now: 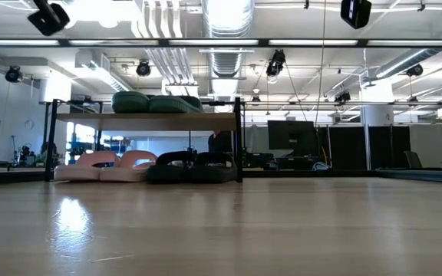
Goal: Pick and place slides into the shelf
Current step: Return to Home Position
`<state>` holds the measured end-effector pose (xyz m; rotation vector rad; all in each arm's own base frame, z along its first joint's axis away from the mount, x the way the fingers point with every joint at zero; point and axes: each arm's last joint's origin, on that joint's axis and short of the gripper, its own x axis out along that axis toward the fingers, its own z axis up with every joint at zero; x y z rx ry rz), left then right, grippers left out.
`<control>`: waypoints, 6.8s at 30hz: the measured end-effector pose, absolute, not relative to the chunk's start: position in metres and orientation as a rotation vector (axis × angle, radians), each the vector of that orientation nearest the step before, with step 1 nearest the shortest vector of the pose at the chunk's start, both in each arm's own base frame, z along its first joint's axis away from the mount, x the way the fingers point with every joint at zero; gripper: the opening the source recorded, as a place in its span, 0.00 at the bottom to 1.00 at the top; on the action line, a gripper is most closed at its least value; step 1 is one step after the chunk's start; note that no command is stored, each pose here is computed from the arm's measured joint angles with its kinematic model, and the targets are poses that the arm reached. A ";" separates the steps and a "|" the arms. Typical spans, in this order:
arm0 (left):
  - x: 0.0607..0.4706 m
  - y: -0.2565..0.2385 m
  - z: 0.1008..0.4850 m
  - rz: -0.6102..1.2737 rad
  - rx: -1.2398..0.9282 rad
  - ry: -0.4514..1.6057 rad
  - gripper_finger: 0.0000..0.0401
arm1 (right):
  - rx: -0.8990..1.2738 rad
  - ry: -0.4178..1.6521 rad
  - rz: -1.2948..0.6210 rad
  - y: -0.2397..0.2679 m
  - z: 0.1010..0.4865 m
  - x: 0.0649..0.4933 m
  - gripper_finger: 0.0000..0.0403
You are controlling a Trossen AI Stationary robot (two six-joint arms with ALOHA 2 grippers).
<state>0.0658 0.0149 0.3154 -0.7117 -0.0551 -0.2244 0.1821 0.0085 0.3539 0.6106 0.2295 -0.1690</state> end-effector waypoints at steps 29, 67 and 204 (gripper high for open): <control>0.028 -0.018 0.322 -0.761 -0.643 -0.060 0.03 | 0.643 0.266 -0.199 0.005 0.350 0.179 0.03; 0.096 -0.013 0.264 -0.452 -0.589 0.162 0.03 | 0.636 0.297 -0.218 0.005 0.348 0.177 0.03; 0.099 0.001 0.175 0.020 0.056 -0.093 0.03 | 0.459 -0.207 -0.008 0.003 0.210 0.116 0.03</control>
